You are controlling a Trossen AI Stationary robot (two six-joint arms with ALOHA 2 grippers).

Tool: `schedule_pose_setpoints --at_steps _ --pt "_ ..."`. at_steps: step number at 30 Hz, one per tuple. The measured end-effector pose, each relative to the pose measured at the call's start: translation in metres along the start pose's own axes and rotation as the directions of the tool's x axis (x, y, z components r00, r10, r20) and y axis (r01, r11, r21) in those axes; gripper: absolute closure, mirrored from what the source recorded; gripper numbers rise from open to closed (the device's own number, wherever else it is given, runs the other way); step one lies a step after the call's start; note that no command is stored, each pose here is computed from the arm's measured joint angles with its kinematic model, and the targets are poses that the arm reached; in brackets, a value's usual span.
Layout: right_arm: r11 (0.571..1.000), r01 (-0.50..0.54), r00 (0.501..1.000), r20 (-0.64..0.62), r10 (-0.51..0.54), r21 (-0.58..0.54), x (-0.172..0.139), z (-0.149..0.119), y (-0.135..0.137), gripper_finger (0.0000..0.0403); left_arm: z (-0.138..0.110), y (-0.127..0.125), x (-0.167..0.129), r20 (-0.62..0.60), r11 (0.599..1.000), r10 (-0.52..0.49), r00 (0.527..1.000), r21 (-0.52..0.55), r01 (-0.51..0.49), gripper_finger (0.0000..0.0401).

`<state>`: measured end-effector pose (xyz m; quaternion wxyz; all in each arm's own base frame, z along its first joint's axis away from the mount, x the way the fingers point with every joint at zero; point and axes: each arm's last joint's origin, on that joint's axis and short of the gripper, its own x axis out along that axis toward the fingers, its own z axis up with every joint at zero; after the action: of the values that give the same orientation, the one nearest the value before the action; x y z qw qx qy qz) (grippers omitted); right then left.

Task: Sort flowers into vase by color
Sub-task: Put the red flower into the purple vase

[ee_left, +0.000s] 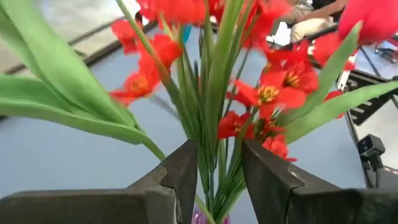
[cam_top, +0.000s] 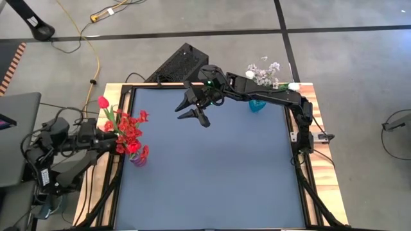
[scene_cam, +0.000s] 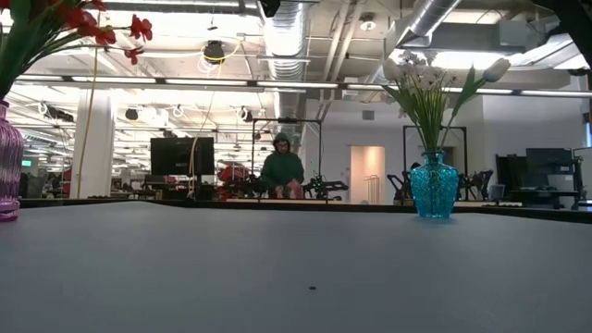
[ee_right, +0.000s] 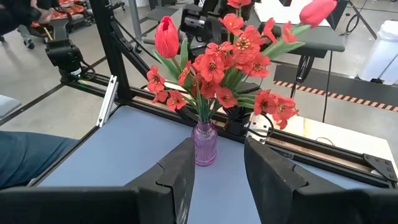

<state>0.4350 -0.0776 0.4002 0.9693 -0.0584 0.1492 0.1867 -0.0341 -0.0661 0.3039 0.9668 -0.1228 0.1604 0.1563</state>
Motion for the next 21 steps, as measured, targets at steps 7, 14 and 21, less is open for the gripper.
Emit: schedule_pose_setpoints --at_steps 7,14,21 --pt "1.0 -0.004 1.0 -0.007 0.004 0.004 0.0 -0.001 0.001 0.0237 -0.005 0.007 0.012 -0.048 0.999 -0.005 0.999 -0.034 0.003 0.0289" --pt "1.0 -0.006 1.0 -0.015 0.006 0.009 0.0 -0.001 0.001 0.0237 -0.003 0.006 0.007 -0.032 0.999 0.04 0.999 -0.026 -0.041 0.0289" --pt "1.0 -0.006 1.0 -0.014 0.006 0.008 0.0 -0.001 0.001 0.0237 -0.001 0.007 0.005 -0.018 0.99 0.126 0.992 -0.053 -0.127 0.0289"
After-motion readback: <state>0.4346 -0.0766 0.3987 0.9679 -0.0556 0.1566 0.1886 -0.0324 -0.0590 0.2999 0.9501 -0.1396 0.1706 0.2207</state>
